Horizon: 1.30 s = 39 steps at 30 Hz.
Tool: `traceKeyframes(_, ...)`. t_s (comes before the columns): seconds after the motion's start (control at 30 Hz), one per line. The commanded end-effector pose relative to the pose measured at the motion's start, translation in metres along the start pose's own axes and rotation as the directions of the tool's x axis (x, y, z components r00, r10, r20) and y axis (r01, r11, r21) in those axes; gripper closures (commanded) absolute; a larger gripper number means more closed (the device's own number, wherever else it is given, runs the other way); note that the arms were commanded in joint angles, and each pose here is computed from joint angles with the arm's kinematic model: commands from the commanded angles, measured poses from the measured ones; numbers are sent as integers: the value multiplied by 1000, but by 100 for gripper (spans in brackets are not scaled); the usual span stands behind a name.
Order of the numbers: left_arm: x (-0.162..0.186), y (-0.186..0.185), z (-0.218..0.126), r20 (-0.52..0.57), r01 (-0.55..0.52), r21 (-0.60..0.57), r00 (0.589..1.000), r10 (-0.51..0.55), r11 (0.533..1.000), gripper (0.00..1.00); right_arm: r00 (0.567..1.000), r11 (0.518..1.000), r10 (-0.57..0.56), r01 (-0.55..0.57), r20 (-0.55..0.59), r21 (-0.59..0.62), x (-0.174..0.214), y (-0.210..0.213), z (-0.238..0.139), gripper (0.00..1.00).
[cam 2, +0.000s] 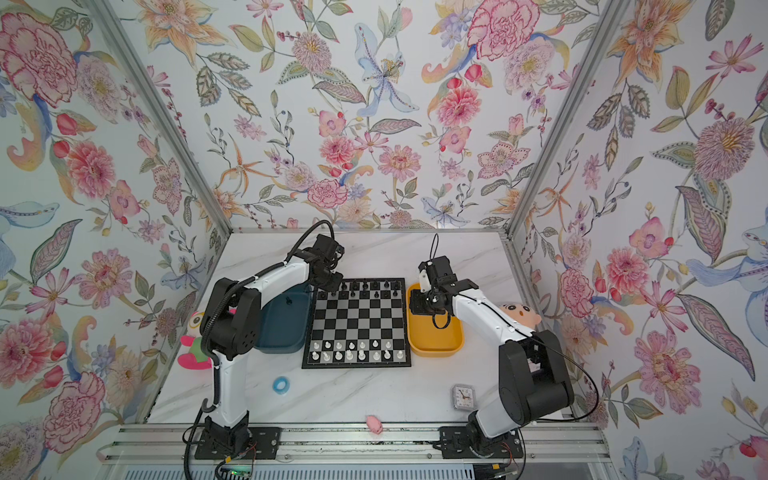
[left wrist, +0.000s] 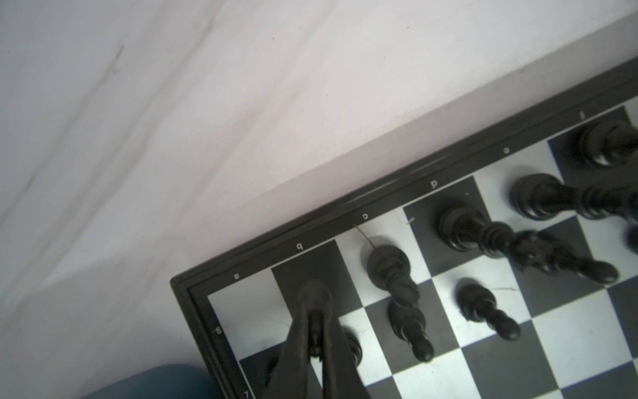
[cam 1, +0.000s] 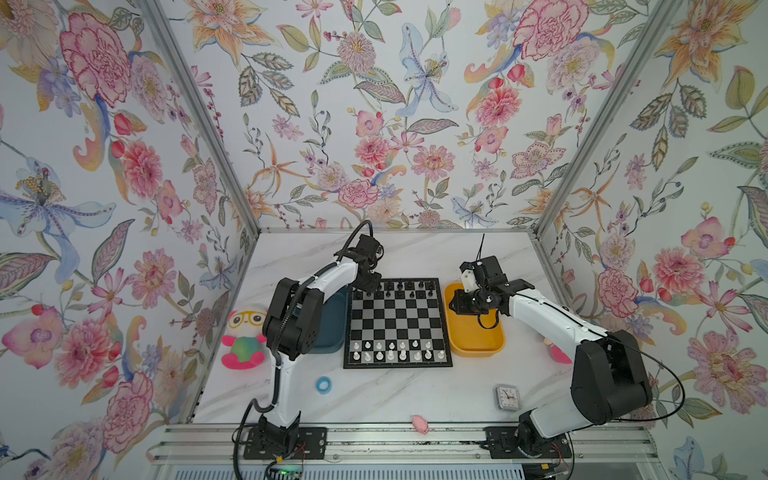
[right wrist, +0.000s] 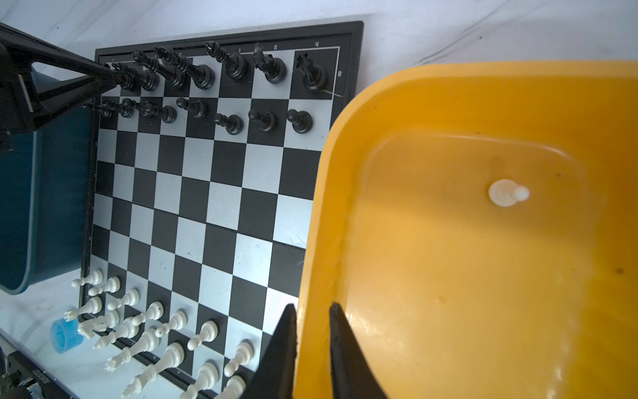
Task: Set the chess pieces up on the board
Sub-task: 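Lower the black rook onto the far row corner square with the left gripper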
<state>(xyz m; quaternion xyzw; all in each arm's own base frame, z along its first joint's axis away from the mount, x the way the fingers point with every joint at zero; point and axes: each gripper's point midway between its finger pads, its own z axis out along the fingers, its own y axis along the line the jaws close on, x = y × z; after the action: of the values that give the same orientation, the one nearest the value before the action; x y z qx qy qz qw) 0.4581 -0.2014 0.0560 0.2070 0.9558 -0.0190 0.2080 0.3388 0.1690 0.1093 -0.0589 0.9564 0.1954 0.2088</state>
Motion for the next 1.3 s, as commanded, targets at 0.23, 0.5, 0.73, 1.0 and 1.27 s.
traceKeyframes(0.23,12,0,14,-41,20,17,999,-19,1000,98,1000,1000,14,-14,3,-1,1,-1,2,80)
traceKeyframes(0.5,10,-1,13,-35,20,26,999,-19,999,98,1000,1000,15,-15,4,-2,1,-2,2,80)
traceKeyframes(0.73,13,0,16,-47,18,20,999,-17,1000,97,1000,1000,16,-16,1,-2,1,-2,2,80)
traceKeyframes(1.0,14,-1,16,-50,21,25,999,-20,999,84,1000,1000,16,-16,0,-1,1,-2,2,80)
traceKeyframes(1.27,11,0,12,-44,21,21,999,-21,1000,79,1000,1000,16,-16,-1,-2,1,-2,3,80)
